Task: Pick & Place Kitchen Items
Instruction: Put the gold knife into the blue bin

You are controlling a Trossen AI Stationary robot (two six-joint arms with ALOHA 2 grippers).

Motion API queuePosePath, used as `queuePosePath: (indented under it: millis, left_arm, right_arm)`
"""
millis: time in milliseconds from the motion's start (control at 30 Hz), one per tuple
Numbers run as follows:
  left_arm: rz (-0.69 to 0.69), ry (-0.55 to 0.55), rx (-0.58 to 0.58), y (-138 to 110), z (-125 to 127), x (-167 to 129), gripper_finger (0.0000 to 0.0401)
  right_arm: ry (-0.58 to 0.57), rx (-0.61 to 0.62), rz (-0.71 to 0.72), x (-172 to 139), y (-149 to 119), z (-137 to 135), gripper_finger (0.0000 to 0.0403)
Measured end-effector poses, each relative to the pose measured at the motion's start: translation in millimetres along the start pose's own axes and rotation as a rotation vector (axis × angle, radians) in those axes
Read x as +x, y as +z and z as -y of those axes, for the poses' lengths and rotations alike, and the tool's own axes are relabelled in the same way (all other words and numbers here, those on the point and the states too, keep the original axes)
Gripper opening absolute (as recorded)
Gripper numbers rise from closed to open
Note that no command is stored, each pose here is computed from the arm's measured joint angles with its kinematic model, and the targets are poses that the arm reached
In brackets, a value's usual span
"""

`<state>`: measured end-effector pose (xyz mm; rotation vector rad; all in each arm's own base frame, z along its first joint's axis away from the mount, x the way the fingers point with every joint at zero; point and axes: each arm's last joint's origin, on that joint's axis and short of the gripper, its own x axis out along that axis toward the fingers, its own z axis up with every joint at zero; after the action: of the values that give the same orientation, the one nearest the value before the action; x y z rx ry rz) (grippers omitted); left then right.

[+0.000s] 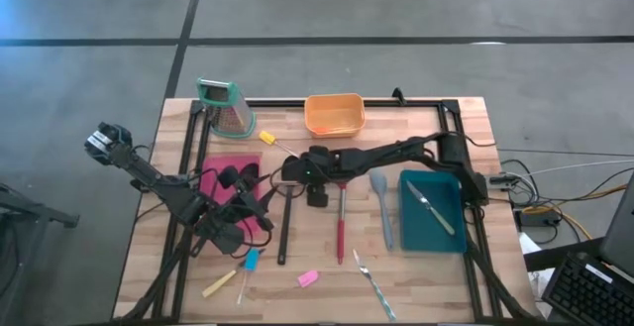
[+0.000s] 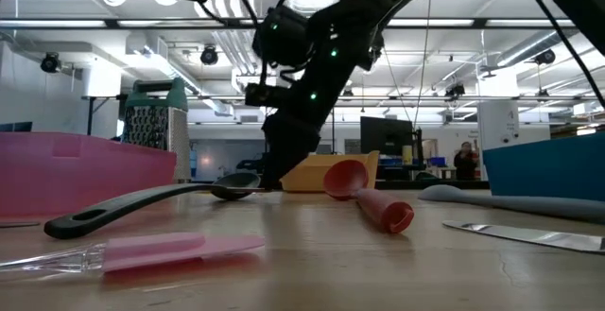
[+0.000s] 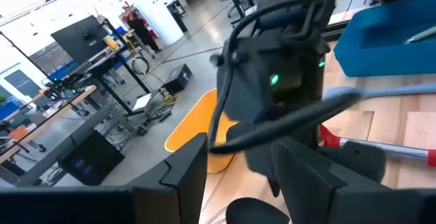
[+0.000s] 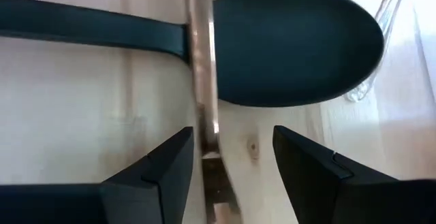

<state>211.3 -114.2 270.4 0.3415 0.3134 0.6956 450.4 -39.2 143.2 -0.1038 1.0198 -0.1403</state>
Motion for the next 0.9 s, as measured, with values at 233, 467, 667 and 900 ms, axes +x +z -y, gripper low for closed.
queuePosePath:
  millis: [233, 467, 667, 900]
  left_arm:
    - [-0.002, -0.004, -0.002, 0, 0, 0, 0.0168]
    - [-0.003, -0.005, -0.008, -1, 0, 0, 0.0168]
    - [-0.002, -0.005, -0.01, -1, 0, 0, 0.0168]
    - [-0.002, -0.005, -0.009, -1, 0, 0, 0.0168]
  right_arm:
    - [0.064, 0.064, -0.035, 8, -4, 5, 0.0182]
    - [0.074, 0.078, -0.052, 10, -8, 4, 0.0158]
    - [0.067, 0.128, -0.05, 11, -9, 6, 0.0116]
    - [0.069, 0.162, -0.054, 11, -11, 6, 0.0034]
